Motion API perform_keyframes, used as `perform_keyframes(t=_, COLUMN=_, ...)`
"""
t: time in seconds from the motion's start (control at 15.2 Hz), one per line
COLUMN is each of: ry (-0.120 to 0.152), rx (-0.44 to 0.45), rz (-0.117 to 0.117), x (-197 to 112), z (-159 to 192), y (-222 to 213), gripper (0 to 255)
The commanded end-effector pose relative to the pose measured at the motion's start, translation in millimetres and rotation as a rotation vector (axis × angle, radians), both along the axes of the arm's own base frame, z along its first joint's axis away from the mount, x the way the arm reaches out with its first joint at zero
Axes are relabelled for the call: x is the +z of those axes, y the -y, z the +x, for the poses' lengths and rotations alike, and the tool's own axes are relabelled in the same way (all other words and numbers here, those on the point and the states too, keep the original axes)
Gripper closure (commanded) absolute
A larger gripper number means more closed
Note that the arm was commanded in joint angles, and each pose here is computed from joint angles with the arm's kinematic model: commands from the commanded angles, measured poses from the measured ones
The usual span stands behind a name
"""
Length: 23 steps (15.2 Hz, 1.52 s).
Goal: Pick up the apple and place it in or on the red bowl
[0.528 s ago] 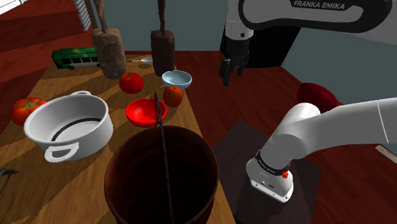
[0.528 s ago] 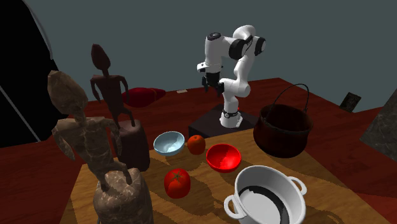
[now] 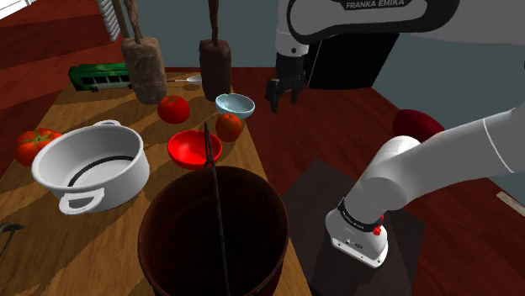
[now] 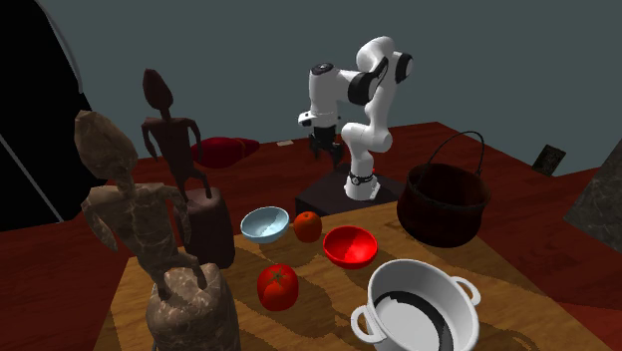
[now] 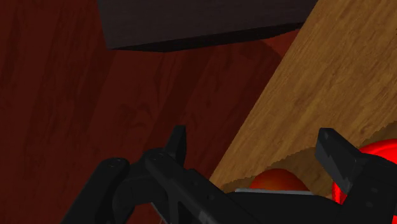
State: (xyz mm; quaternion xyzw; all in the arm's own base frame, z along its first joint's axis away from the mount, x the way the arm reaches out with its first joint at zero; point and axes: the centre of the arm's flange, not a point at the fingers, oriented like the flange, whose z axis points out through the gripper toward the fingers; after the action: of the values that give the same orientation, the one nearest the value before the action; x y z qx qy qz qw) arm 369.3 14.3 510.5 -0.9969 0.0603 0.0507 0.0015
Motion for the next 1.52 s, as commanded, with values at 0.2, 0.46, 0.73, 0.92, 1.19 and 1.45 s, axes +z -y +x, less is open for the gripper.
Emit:
perform_keyframes(t=0.2, ry=0.044, rx=-0.037, rz=0.061, x=-18.7, z=55.9, y=-5.8, gripper=0)
perform_keyframes(t=0.46, ry=0.077, rx=-0.066, rz=0.11, x=-33.3, z=100.1, y=-9.1, gripper=0)
perform_keyframes(t=0.73, ry=0.11, rx=-0.095, rz=0.158, x=-46.2, z=144.9, y=-11.7, gripper=0)
perform_keyframes(t=0.92, ry=0.127, rx=-0.11, rz=0.183, x=-52.2, z=168.1, y=-12.8, gripper=0)
perform_keyframes(t=1.19, ry=0.127, rx=-0.11, rz=0.183, x=-72.9, z=168.8, y=-16.9, gripper=0)
perform_keyframes(t=1.45, ry=0.127, rx=-0.11, rz=0.183, x=-91.4, z=169.4, y=-20.6, gripper=0)
